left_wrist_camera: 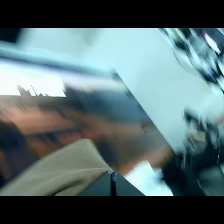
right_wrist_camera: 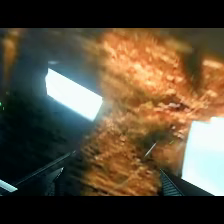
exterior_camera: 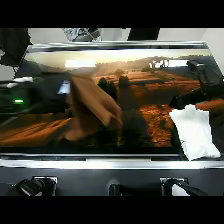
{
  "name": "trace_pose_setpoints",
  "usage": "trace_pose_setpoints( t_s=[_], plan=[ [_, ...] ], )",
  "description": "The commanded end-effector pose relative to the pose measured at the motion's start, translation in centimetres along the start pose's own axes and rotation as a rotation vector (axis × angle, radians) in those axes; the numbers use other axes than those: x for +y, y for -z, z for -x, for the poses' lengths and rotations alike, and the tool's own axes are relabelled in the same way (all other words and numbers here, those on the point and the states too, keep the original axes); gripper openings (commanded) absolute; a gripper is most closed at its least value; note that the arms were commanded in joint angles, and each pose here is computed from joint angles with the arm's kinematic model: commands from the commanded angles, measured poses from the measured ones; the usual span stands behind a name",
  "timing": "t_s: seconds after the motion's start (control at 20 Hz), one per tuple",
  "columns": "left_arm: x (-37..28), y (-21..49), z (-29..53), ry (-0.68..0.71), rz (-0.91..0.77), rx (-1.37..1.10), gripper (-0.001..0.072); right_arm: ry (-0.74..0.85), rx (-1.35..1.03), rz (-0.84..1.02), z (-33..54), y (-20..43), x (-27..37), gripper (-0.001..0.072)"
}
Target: Fold the shirts.
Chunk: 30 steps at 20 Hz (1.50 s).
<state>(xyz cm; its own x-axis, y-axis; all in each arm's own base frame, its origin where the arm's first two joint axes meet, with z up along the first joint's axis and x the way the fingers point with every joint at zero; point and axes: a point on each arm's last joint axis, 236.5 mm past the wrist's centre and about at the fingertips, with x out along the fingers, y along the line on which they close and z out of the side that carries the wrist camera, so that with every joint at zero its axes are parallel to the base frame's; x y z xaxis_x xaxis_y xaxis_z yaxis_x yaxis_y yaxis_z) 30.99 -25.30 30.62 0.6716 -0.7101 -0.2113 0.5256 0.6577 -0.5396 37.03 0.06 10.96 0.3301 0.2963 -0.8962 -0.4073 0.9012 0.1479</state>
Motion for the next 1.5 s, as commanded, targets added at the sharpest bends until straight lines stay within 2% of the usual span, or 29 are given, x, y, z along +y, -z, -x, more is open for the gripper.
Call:
trace_pose_setpoints(
  t_s=[0.0, 0.2, 0.25, 0.3, 0.35, 0.45, 0.55, 0.65, 0.7, 0.75, 0.9, 1.0, 1.05, 1.3, 1.35, 1.4, 1.45],
  plan=[
    [-0.2, 8.6, -6.6, 0.027, -0.040, 0.259, 0.0021, 0.062, -0.062, 0.042, 3.8, 0.0, 1.2, 0.0671],
    [4.1, 18.8, -13.1, -0.044, 0.025, 0.518, 0.0034, 0.086, -0.089, 0.061, 6.0, 0.5, 2.4, 0.0671],
    [4.0, 21.2, -13.9, -0.028, 0.010, 0.573, 0.0226, 0.089, -0.088, 0.062, 6.0, 0.5, 2.4, 0.0671],
    [4.0, 22.8, -13.9, -0.021, 0.009, 0.621, 0.0593, 0.098, -0.078, 0.061, 6.0, 0.7, 2.1, 0.0671],
    [4.5, 23.1, -13.4, -0.032, -0.008, 0.648, 0.0720, 0.101, -0.064, 0.059, 5.8, 0.9, 1.9, 0.0673],
    [8.0, 21.1, -11.2, -0.120, -0.096, 0.669, 0.0720, 0.075, -0.026, 0.051, 5.0, 1.5, 2.0, 0.0708],
    [13.5, 18.2, -7.2, -0.270, -0.153, 0.702, 0.0720, -0.010, 0.011, 0.028, 2.7, 2.7, 3.0, 0.0709],
    [18.7, 17.9, -1.8, -0.424, -0.117, 0.820, 0.0720, -0.181, 0.043, -0.009, -1.2, 4.7, 5.9, 0.0709],
    [20.7, 18.9, 0.0, -0.474, -0.060, 0.863, 0.0671, -0.265, 0.054, -0.040, -3.3, 5.9, 7.4, 0.0709],
    [22.0, 20.9, 1.2, -0.496, -0.002, 0.905, 0.0593, -0.333, 0.068, -0.079, -5.3, 7.3, 8.7, 0.0709],
    [22.3, 28.4, 2.1, -0.457, 0.185, 0.985, 0.0612, -0.478, 0.053, -0.159, -9.4, 10.2, 11.7, 0.0710],
    [21.0, 31.3, 0.9, -0.402, 0.305, 0.945, 0.0697, -0.539, 0.041, -0.199, -10.7, 11.4, 13.2, 0.0710],
    [20.5, 32.0, 0.2, -0.380, 0.326, 0.920, 0.0716, -0.546, 0.044, -0.205, -11.1, 11.9, 13.4, 0.0710],
    [20.0, 34.5, -1.3, -0.363, 0.336, 0.941, 0.0706, -0.525, 0.033, -0.140, -12.4, 11.4, 14.6, 0.0716],
    [20.0, 35.1, -1.5, -0.365, 0.339, 0.954, 0.0670, -0.515, 0.032, -0.094, -13.0, 11.1, 15.7, 0.0716],
    [20.1, 35.5, -1.6, -0.368, 0.349, 0.964, 0.0482, -0.486, 0.015, -0.060, -13.7, 10.4, 16.2, 0.0716],
    [20.1, 35.8, -1.6, -0.371, 0.365, 0.968, 0.0345, -0.448, -0.013, -0.046, -14.5, 9.5, 16.4, 0.0716]
  ],
)
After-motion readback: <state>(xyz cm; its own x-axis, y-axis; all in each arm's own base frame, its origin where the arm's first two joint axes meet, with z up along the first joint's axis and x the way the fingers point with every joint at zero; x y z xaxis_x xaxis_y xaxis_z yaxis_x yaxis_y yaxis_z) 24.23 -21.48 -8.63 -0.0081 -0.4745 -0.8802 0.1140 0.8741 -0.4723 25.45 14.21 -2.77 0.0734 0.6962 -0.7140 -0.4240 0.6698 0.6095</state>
